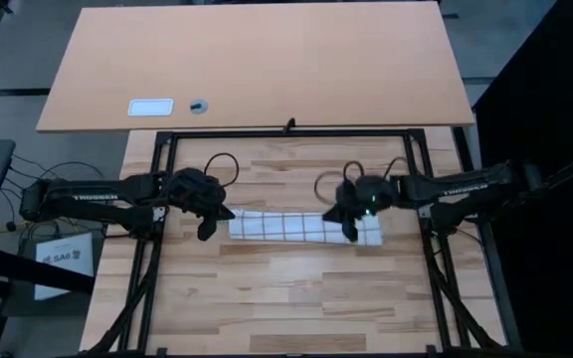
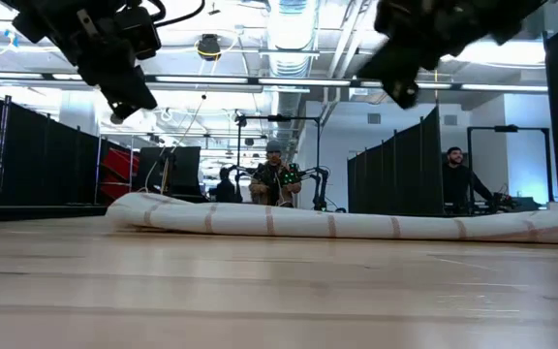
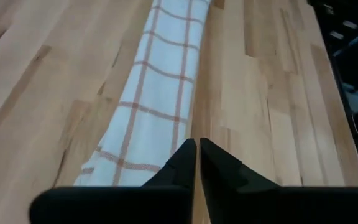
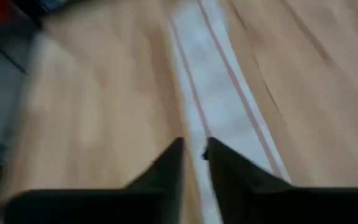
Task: Roll towel
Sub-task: Return to Home Position
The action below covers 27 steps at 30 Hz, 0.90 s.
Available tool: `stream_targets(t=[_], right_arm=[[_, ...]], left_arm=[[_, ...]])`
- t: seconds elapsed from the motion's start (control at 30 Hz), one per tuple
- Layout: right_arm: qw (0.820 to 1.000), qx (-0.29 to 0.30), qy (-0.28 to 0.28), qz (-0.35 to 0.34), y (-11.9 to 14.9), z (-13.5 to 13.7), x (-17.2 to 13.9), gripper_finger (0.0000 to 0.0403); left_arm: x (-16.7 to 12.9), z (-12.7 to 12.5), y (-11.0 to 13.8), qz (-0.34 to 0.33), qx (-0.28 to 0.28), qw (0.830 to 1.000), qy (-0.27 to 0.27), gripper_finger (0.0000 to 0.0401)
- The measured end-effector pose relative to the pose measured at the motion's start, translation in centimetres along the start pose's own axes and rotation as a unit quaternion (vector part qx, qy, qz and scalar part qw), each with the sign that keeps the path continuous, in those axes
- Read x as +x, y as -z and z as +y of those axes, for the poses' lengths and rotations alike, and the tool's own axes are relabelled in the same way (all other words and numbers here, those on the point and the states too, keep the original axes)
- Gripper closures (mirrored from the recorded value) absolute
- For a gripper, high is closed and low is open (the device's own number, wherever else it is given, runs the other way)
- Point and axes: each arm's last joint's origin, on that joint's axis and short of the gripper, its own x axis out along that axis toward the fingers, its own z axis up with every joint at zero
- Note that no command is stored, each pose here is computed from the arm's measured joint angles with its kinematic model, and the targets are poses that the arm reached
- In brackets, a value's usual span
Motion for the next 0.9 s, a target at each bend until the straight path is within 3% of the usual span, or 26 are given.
stream_targets(t=[0.13, 0.3, 0.47, 0.57, 0.73, 0.9], right_arm=[[0.995, 0.016, -0.061, -0.083, -2.4, -1.5, -1.2, 0.0400], [0.983, 0.008, -0.028, -0.183, -3.3, -1.4, -6.0, 0.0402], [0.966, -0.004, 0.067, -0.249, -0.8, -0.5, -10.6, 0.0403], [0.956, -0.001, 0.096, -0.276, 1.2, -0.1, -12.1, 0.0403], [0.947, 0.004, 0.129, -0.296, 4.7, -0.4, -12.3, 0.0403], [0.951, 0.028, 0.119, -0.285, 7.4, -1.0, -11.6, 0.0403]], left_arm=[[-0.2, 0.5, -0.2, -0.005, 0.030, 0.999, 0.023, 0.0401], [-0.6, 1.2, -0.5, -0.032, 0.028, 0.999, 0.018, 0.0401], [-1.5, 1.0, -1.5, -0.095, 0.026, 0.995, 0.018, 0.0401], [-1.8, 1.0, -1.9, -0.125, 0.019, 0.992, 0.001, 0.0401], [-2.0, 1.2, -1.8, -0.129, -0.016, 0.991, -0.033, 0.0401], [-1.9, 1.5, -1.3, -0.107, -0.034, 0.991, -0.072, 0.0401]])
